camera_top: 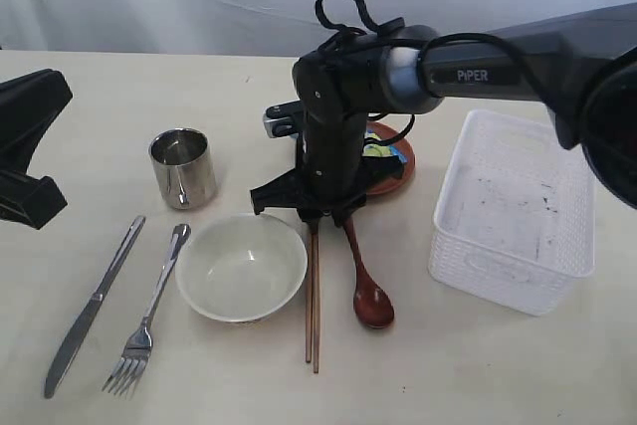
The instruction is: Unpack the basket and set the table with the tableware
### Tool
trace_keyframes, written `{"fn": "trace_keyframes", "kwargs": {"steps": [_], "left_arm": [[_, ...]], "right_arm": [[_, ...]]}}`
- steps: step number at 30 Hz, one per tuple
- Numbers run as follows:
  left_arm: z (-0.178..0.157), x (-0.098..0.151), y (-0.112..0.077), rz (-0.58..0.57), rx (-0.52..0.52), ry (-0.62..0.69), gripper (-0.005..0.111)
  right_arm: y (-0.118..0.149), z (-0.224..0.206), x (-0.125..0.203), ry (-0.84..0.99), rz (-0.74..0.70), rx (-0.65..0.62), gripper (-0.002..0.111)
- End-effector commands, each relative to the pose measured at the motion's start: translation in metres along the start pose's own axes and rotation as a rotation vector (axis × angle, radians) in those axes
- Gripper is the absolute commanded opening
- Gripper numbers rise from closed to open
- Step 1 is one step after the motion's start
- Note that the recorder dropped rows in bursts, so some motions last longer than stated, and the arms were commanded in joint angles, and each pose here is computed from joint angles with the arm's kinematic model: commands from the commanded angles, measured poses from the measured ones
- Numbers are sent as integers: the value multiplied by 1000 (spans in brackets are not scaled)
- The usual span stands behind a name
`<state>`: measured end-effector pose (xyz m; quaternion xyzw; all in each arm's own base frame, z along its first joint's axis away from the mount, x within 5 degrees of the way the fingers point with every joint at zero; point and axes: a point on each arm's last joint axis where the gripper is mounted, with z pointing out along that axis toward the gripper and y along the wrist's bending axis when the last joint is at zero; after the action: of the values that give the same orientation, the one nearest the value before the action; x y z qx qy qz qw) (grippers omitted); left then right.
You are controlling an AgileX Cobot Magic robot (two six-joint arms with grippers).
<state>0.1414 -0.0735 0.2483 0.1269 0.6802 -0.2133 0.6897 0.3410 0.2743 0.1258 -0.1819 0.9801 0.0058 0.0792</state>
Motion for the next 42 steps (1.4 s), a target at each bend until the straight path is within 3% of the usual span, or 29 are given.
{"fn": "trace_keyframes", "kwargs": {"steps": [1, 18, 42], "left_arm": [[-1, 1, 0, 7, 4, 0, 0], [-1, 1, 0, 7, 4, 0, 0], [-1, 1, 0, 7, 4, 0, 0]], "right_arm": [[-4, 8, 2, 26, -11, 38, 32], [-7, -20, -6, -61, 20, 47, 32], [-2, -5, -8, -75, 17, 14, 32]]}}
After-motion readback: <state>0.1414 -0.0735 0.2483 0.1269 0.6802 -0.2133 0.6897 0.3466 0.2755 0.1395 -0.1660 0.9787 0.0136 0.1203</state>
